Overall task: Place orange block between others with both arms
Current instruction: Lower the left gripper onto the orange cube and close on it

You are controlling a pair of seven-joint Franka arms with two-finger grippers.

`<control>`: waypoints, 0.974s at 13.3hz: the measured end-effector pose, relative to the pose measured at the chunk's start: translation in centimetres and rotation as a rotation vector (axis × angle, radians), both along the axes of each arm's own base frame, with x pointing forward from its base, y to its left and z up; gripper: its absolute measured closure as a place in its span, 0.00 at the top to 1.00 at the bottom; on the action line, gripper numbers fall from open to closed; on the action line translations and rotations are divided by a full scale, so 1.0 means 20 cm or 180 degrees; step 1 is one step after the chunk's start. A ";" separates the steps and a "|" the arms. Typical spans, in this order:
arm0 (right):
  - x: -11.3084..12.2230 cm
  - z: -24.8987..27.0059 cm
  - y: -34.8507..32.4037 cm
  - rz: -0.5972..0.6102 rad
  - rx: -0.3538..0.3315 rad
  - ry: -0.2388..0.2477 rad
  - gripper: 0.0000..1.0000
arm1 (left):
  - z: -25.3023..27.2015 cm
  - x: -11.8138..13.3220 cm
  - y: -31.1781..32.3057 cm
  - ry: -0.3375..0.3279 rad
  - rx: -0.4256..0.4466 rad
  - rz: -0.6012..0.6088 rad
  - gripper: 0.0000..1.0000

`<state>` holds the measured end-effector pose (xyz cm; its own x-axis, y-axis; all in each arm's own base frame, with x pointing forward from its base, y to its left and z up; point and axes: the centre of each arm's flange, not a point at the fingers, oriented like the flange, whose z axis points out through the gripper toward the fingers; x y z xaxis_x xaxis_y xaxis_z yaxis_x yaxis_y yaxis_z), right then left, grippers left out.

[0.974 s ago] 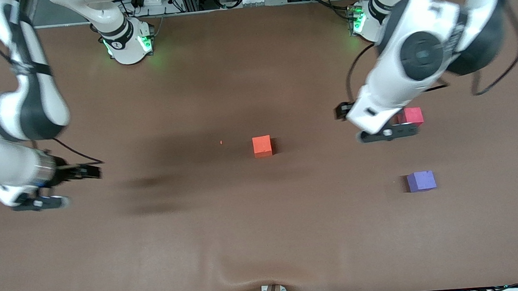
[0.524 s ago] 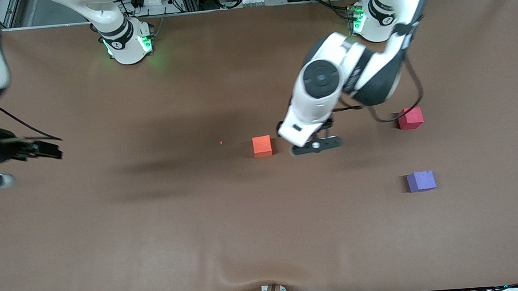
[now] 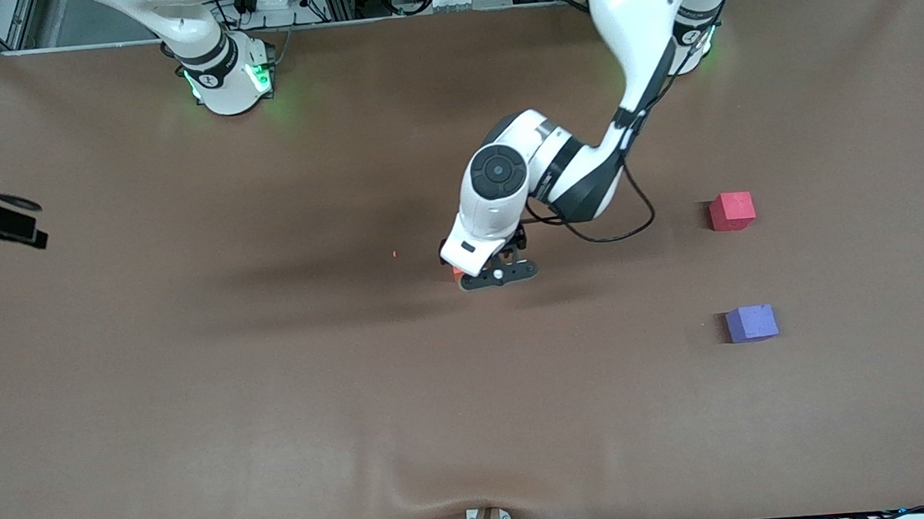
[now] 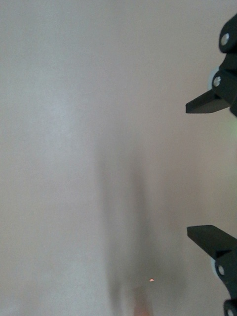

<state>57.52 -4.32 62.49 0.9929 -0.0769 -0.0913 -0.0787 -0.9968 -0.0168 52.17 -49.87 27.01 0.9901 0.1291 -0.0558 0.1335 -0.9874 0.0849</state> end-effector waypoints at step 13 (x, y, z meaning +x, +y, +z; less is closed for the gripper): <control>-0.01 0.01 0.00 0.0004 -0.0001 0.0004 1.00 | -0.23 -0.09 -0.08 0.0084 0.0056 -0.0201 1.00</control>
